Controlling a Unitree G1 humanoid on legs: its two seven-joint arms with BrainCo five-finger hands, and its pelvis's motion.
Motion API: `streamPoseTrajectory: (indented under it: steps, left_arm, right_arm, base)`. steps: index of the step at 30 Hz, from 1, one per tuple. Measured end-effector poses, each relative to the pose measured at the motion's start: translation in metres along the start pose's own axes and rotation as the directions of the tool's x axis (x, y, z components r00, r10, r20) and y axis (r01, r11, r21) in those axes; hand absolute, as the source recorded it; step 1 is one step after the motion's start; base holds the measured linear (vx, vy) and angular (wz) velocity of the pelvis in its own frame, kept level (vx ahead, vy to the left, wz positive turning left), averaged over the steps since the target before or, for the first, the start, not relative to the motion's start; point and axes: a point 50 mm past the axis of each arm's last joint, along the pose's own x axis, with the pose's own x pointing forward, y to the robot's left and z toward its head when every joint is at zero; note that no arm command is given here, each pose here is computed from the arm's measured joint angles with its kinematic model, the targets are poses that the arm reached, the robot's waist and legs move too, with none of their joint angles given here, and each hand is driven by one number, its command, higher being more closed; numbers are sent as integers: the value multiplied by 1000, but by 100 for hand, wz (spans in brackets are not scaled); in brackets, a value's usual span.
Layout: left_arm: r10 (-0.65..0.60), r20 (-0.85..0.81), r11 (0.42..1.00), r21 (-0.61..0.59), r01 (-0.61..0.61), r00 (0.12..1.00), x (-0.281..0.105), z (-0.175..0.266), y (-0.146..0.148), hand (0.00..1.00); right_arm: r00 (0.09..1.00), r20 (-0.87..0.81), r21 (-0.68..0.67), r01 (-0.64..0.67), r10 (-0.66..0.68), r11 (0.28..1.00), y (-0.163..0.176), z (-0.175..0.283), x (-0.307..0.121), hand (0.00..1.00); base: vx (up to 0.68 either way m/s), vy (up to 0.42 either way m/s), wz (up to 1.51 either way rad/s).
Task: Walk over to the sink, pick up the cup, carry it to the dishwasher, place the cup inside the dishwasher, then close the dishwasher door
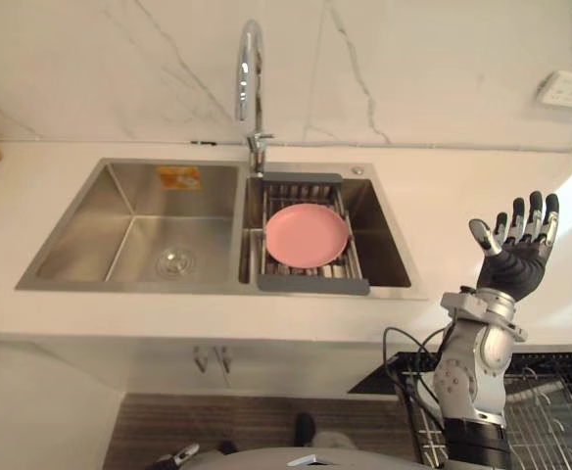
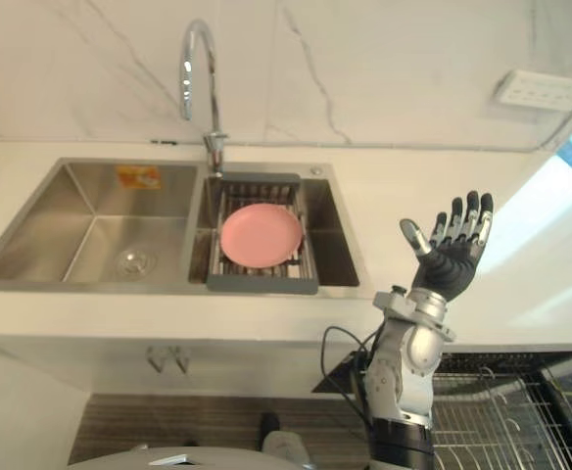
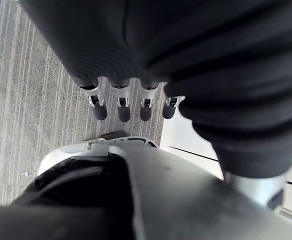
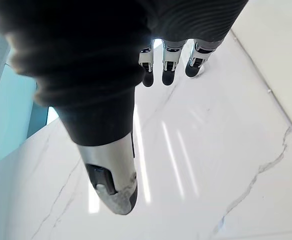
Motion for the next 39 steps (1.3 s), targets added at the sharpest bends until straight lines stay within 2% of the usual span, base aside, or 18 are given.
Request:
streamPoseTrajectory:
  steps: [4, 8, 10, 12, 16, 20, 29, 39]
  left_arm:
    - [3, -8, 1000, -19, -3, 1000, 0, -3, 1, 0]
    - [10, -3, 996, -86, -10, 1000, 1, -5, 0, 0]
    - [26, 31, 992, -126, -22, 999, 1, 2, 3, 0]
    - [-3, 45, 977, -211, 12, 999, 3, -2, -8, 0]
    - [-32, 34, 968, -248, 40, 999, 5, -9, -19, 0]
    - [-27, 25, 957, -289, 33, 999, 5, -8, -16, 0]
    - [20, -17, 955, -297, -24, 1000, 4, -13, -9, 0]
    - [31, -13, 960, -278, -33, 999, 3, -10, -6, 0]
  right_arm:
    - [999, -42, 4, -5, 5, 1000, -1, -9, -5, 0]
    - [993, -97, 37, -65, 69, 997, 8, -20, -13, 0]
    - [990, -126, 30, -55, 59, 998, 6, -27, -15, 0]
    - [990, -114, 54, -75, 80, 996, 15, -28, -12, 0]
    - [987, -126, 61, -88, 95, 994, 22, -36, -8, 0]
    - [985, -150, 53, -74, 82, 996, 20, -40, -11, 0]
    - [975, -180, 53, -124, 131, 991, 19, -43, -17, 0]
    - [976, -189, 36, -107, 112, 994, 11, -41, -20, 0]
  base:
    - [101, -6, -29]
    - [109, -54, -25]
    - [88, -29, -18]
    - [115, 65, -62]
    - [58, 173, -72]
    - [25, 126, -26]
    - [43, 23, -16]
    - [-75, 17, 11]
